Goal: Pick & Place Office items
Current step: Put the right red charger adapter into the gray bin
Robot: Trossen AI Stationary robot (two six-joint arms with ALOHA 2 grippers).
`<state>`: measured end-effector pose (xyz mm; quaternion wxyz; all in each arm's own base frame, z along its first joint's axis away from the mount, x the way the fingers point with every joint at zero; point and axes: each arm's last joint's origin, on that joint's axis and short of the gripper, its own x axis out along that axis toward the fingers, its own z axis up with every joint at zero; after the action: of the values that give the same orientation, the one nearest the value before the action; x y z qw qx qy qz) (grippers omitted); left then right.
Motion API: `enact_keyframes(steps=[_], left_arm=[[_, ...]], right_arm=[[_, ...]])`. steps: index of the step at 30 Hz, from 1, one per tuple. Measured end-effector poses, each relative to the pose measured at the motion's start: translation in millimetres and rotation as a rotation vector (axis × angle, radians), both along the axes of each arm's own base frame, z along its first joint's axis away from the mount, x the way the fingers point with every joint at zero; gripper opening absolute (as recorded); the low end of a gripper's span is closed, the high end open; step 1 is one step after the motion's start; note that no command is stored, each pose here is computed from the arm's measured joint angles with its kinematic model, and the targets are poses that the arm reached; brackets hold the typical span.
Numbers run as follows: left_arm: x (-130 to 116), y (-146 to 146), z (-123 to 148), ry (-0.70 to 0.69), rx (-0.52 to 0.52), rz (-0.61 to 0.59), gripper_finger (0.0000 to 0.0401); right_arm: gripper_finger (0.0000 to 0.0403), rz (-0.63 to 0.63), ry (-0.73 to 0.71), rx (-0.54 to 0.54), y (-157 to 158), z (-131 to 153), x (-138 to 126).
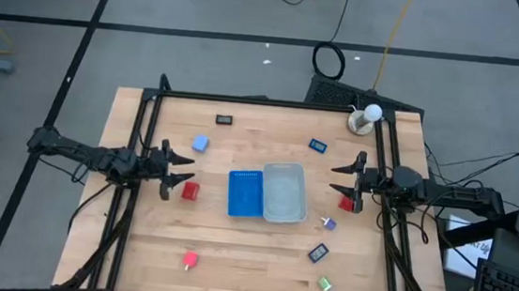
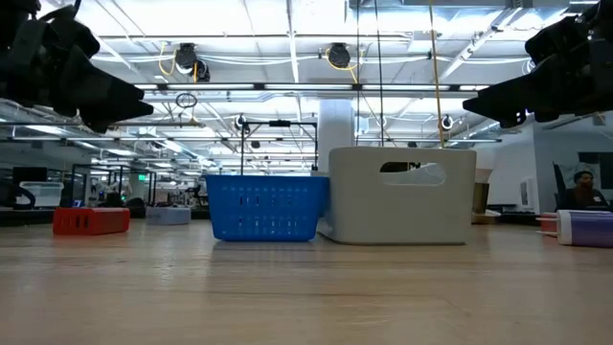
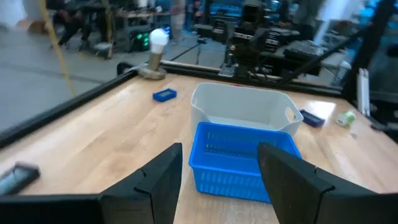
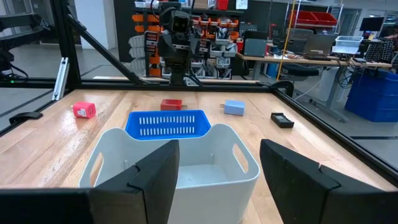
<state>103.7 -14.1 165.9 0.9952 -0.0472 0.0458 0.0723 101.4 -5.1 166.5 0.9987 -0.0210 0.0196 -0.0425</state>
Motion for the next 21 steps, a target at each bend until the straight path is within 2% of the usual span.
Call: enact_keyframes(steps=[5,9,12,18,21], left_arm=[[-2,0,5,-0.020,0.109,-0.116,0.0212],[-7,6,5,-0.006,0.088,-0.126,0.0212],[-9,10,8,-0.037,0.121,-0.135,0.0212],[-10,17,11,-0.078,0.139,-0.124,0.0212],[-10,17,11,-0.076,0.164,-0.155,0.0212]], right_arm=[[0.0215,-0.001,-0.004,0.002,0,0,0],[0.0218,-0.001,-0.019,0.002,0,2,0],[0.0219,-0.001,-0.074,0.015,0,7,0],[0.0216,0.010,-0.168,0.296,0,14,0],[0.0216,0.014,-0.179,0.380,0,14,-1]])
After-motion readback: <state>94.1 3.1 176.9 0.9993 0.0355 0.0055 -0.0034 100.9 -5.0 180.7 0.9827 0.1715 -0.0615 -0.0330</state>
